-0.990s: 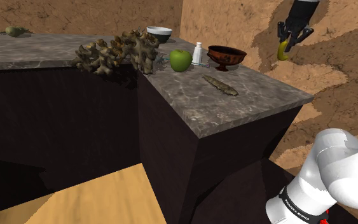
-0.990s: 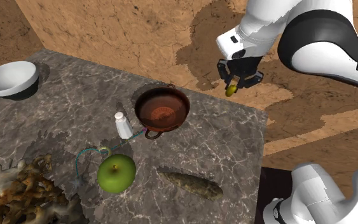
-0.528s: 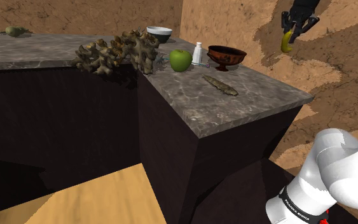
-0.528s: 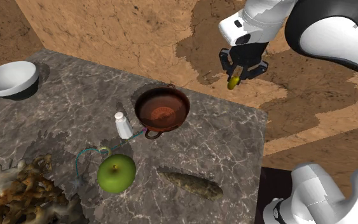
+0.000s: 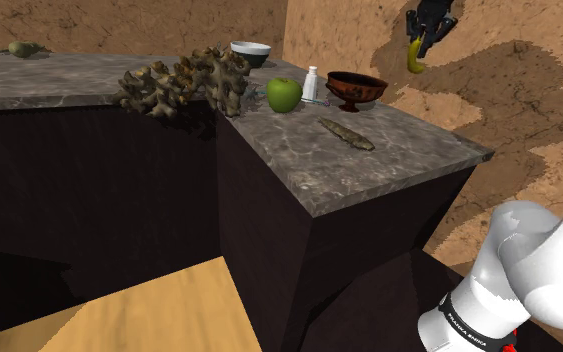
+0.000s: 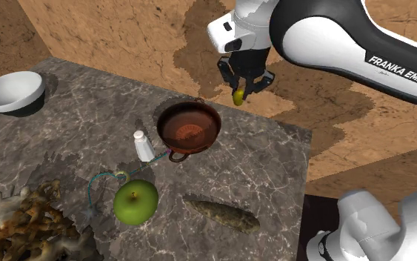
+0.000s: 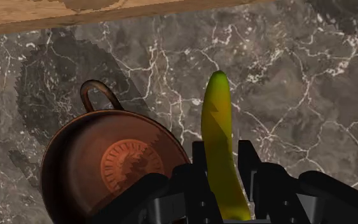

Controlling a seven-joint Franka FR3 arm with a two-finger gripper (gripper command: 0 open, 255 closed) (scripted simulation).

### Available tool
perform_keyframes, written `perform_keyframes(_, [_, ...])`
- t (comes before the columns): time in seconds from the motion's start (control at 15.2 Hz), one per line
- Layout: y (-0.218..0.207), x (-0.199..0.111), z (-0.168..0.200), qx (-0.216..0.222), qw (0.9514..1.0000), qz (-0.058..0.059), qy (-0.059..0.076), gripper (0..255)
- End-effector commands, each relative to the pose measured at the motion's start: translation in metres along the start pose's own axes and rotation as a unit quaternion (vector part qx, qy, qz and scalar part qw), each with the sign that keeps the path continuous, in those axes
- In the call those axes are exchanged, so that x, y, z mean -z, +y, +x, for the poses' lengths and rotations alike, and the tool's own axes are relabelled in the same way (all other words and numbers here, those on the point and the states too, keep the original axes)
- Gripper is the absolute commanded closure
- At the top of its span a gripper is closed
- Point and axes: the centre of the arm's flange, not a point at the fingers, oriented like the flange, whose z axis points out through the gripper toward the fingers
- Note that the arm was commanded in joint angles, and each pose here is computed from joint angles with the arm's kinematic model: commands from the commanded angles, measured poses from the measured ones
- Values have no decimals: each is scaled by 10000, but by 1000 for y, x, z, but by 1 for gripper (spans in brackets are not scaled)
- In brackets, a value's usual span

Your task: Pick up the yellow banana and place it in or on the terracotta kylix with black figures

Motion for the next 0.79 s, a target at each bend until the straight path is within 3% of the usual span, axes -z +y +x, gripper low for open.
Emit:
perform_keyframes(0.0, [19, -1, 17, 0, 10000, -4, 3, 255])
perform_keyframes(0.59, [120, 3, 88, 0, 10000, -4, 3, 255])
perform_keyframes(0.73, [119, -8, 89, 0, 10000, -4, 3, 255])
